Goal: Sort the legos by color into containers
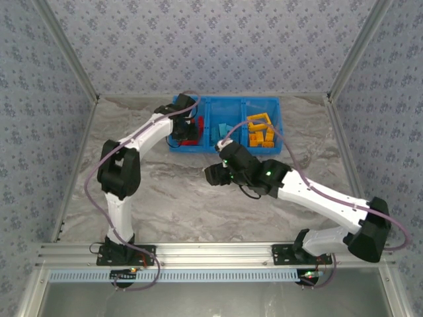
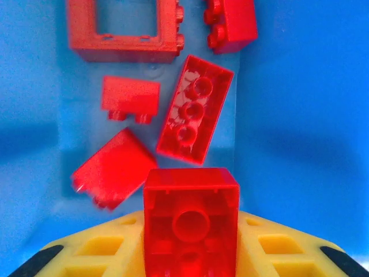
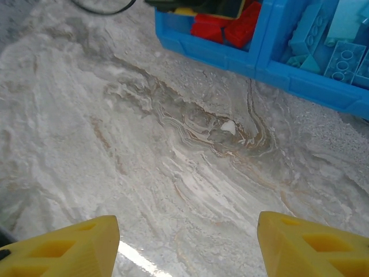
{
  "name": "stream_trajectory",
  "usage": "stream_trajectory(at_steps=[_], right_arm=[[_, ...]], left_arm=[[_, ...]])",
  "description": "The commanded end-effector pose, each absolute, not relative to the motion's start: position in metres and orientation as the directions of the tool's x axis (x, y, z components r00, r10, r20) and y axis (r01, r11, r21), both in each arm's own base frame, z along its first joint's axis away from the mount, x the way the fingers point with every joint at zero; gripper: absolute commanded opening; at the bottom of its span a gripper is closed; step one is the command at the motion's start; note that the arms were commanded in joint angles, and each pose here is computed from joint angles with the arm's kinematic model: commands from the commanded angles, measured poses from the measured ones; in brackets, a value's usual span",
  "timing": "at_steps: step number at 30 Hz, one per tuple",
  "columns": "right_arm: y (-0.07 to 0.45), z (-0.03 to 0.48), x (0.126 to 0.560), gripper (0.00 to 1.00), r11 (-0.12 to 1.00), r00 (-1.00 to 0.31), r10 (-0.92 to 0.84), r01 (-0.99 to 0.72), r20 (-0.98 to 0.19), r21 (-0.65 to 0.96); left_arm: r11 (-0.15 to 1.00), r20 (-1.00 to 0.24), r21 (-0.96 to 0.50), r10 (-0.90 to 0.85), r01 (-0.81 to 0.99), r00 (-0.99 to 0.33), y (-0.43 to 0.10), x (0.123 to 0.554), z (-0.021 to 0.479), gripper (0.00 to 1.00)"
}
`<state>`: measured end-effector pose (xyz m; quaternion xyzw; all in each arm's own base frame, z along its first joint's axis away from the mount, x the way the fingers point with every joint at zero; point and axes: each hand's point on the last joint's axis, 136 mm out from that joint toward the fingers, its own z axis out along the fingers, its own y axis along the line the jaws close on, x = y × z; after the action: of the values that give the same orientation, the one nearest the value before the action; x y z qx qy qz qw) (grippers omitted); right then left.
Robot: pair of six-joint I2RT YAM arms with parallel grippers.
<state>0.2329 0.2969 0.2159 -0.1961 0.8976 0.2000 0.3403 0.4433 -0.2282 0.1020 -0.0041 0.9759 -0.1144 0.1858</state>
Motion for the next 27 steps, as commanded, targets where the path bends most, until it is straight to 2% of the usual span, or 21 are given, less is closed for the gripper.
stream_trajectory(at_steps=[1, 8, 12, 16, 21, 27], right_arm=[[0.303, 0.223, 0.243, 0.67, 0.855, -0.649, -0.216, -0.487, -0.73, 0.18], [0.304, 0.214, 0.243, 0.67, 0.859, -0.661, -0.213, -0.478, -0.72, 0.185], [0.301, 0.212, 0.244, 0.67, 0.863, -0.666, -0.21, -0.47, -0.716, 0.185], [0.299, 0.211, 0.245, 0.67, 0.865, -0.671, -0.202, -0.464, -0.714, 0.191], [0.295, 0.212, 0.245, 0.67, 0.869, -0.671, -0.201, -0.458, -0.714, 0.186], [0.272, 0.223, 0.246, 0.66, 0.899, -0.652, -0.181, -0.414, -0.737, 0.146]], left_arm=[[0.937, -0.359, -0.342, -0.058, 0.074, -0.931, -0.247, 0.461, 0.112, 0.37], [0.903, -0.279, -0.427, -0.08, 0.048, -0.957, -0.257, 0.464, 0.093, 0.4], [0.893, -0.274, -0.448, -0.086, 0.048, -0.958, -0.261, 0.463, 0.088, 0.43], [0.892, -0.264, -0.45, -0.097, 0.033, -0.96, -0.258, 0.458, 0.086, 0.55], [0.891, -0.296, -0.453, -0.112, 0.037, -0.949, -0.254, 0.455, 0.104, 0.56], [0.887, -0.393, -0.461, -0.171, 0.033, -0.903, -0.24, 0.445, 0.153, 0.52]])
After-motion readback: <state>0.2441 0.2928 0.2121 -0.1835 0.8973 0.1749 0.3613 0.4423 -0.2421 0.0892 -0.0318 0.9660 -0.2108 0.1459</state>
